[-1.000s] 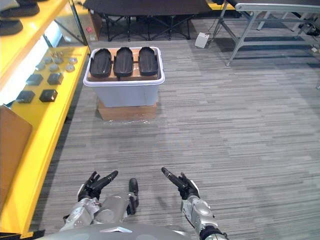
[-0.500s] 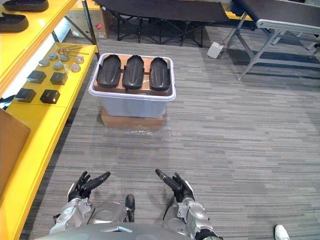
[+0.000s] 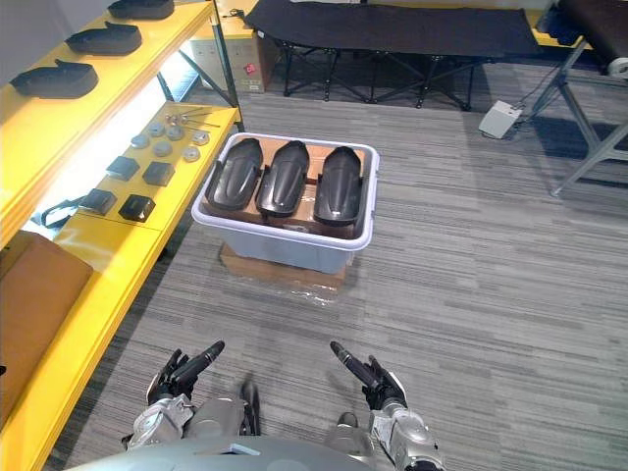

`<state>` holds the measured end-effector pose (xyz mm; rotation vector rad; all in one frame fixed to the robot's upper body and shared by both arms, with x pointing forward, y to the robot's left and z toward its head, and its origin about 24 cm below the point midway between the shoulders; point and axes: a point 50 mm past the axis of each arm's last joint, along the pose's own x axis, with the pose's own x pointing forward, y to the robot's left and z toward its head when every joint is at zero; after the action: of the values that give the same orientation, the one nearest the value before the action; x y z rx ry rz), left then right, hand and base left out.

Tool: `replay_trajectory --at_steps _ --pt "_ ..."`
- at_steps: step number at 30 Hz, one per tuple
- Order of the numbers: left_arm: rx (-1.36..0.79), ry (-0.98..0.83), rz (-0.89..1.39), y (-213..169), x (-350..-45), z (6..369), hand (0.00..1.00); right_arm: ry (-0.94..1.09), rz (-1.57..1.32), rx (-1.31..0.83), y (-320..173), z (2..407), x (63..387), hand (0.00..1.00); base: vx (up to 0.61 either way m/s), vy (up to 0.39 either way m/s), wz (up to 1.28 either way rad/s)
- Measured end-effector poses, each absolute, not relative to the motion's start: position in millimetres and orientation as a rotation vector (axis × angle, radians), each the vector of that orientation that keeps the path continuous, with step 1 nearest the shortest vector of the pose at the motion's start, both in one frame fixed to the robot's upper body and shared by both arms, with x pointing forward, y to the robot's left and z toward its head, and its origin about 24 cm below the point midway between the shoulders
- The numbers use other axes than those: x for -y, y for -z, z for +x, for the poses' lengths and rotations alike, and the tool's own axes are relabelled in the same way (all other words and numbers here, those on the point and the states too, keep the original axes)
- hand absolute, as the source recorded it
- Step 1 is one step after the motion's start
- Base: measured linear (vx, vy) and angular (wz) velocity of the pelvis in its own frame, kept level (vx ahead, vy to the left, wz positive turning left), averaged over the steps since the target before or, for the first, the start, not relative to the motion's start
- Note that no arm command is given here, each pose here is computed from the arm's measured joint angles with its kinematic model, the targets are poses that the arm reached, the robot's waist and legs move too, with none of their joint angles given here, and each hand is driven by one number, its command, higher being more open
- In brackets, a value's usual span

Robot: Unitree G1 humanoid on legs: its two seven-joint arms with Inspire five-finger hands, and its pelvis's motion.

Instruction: Walk over and take three plastic housings, then place them on the shelf

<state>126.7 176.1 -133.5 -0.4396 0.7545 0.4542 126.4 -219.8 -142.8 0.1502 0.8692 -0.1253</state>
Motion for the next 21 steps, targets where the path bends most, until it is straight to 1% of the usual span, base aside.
replay_trajectory --at_steps 1,3,5,8,11,13,16,18,19,21 --pt "-0.757 -0.449 -0.438 133.5 -175.7 126.8 1.00 0.118 0.146 -0.864 143.1 126.6 216.7 1.00 0.23 0.172 -0.29" --pt "-0.727 -0.428 -0.376 128.4 -186.5 131.8 1.00 0.058 0.151 -0.837 142.2 135.7 198.9 1.00 0.19 0.142 -0.28" --pt "-0.713 -0.391 -0.342 125.6 -187.9 136.0 1.00 0.031 0.143 -0.835 142.0 137.4 194.1 1.00 0.13 0.089 -0.14" --pt "-0.723 -0.335 -0.300 124.8 -185.4 138.2 1.00 0.055 0.153 -0.825 141.6 137.8 195.1 1.00 0.15 0.078 -0.15" --pt "-0.747 -0.266 -0.229 127.0 -180.3 130.8 1.00 0.103 0.183 -0.807 141.5 136.3 195.0 1.00 0.17 0.046 -0.29" --pt "-0.747 -0.228 -0.186 125.8 -182.6 129.7 1.00 0.109 0.189 -0.798 142.4 132.5 189.1 1.00 0.17 -0.051 -0.09" --pt "-0.717 -0.232 -0.164 120.6 -191.4 141.6 1.00 0.092 0.160 -0.712 133.0 142.8 181.5 1.00 0.14 -0.114 -0.23" --pt "-0.707 -0.226 -0.169 119.5 -189.8 144.3 1.00 0.068 0.112 -0.668 126.0 149.7 180.3 1.00 0.11 -0.127 -0.25" --pt "-0.699 -0.220 -0.181 118.5 -187.8 147.6 1.00 0.024 0.070 -0.595 114.0 159.1 175.7 1.00 0.08 -0.106 -0.15" --pt "-0.694 -0.221 -0.202 117.9 -186.2 149.9 1.00 0.019 0.073 -0.553 106.8 162.0 173.3 1.00 0.05 -0.081 -0.15"
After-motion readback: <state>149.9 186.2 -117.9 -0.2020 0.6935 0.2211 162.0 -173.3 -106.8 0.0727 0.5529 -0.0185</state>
